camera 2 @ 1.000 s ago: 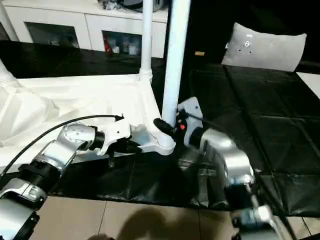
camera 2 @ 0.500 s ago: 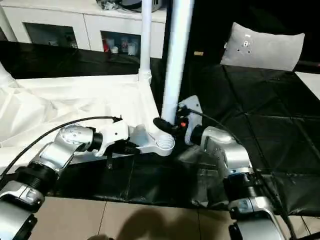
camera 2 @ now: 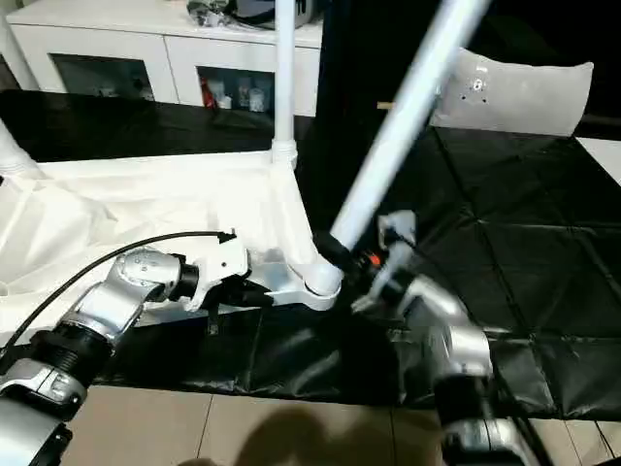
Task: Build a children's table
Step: Insert table leg to table base
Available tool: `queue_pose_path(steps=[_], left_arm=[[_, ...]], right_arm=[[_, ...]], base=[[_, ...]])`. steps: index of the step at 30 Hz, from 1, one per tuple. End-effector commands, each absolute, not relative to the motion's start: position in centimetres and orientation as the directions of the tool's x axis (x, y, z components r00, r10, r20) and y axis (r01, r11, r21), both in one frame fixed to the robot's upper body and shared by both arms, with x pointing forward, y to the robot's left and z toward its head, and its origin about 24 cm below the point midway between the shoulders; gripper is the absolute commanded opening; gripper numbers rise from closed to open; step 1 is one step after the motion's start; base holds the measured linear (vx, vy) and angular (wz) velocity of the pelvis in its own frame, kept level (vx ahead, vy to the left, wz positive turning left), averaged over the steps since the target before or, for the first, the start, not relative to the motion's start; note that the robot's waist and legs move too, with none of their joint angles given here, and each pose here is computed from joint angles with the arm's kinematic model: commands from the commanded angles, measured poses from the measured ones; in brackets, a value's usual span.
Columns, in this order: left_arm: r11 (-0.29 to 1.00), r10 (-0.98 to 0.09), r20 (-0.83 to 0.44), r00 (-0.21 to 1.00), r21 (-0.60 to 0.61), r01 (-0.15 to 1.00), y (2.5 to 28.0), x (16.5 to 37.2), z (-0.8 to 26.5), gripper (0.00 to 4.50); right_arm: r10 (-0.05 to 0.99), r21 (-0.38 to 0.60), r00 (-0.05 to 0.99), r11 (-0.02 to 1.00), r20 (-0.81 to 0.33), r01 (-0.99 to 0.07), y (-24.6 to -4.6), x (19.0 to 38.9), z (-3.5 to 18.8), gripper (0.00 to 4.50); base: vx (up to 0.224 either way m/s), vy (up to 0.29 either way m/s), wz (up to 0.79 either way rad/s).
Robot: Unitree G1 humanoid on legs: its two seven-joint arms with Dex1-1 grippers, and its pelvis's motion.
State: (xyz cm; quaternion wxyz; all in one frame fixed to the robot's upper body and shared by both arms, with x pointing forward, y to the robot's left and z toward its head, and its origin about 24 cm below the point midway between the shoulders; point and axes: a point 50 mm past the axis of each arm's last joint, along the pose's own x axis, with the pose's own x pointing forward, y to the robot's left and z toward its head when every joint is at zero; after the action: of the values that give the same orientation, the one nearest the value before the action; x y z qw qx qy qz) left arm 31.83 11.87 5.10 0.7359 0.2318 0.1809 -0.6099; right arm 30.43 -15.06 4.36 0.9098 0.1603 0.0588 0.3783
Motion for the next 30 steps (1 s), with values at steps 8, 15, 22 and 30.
queue_pose_path(steps=[8, 15, 22, 30], left_arm=[[0.139, -0.84, -0.516, 0.171, 0.1, 0.985, 11.4, 31.3, 4.8, 0.0], [0.124, -0.835, -0.526, 0.161, 0.105, 0.987, 11.6, 31.0, 4.8, 0.0], [0.091, -0.818, -0.556, 0.146, 0.126, 0.988, 12.1, 31.3, 5.3, 0.0], [0.062, -0.798, -0.586, 0.139, 0.149, 0.987, 12.4, 32.2, 6.0, 0.0]], right_arm=[[0.701, 0.179, 0.694, 0.713, -0.164, -0.678, -16.0, 29.3, 1.8, 1.86], [0.767, 0.093, 0.574, 0.618, -0.286, -0.78, -15.6, 29.1, 1.2, 1.86], [0.818, 0.105, 0.453, 0.516, -0.354, -0.85, -15.1, 29.0, 1.0, 1.86], [0.857, 0.15, 0.381, 0.452, -0.348, -0.879, -14.6, 29.6, 1.5, 1.86]], base=[[0.0, 0.0, 0.0], [0.0, 0.0, 0.0], [0.0, 0.0, 0.0], [0.0, 0.0, 0.0]])
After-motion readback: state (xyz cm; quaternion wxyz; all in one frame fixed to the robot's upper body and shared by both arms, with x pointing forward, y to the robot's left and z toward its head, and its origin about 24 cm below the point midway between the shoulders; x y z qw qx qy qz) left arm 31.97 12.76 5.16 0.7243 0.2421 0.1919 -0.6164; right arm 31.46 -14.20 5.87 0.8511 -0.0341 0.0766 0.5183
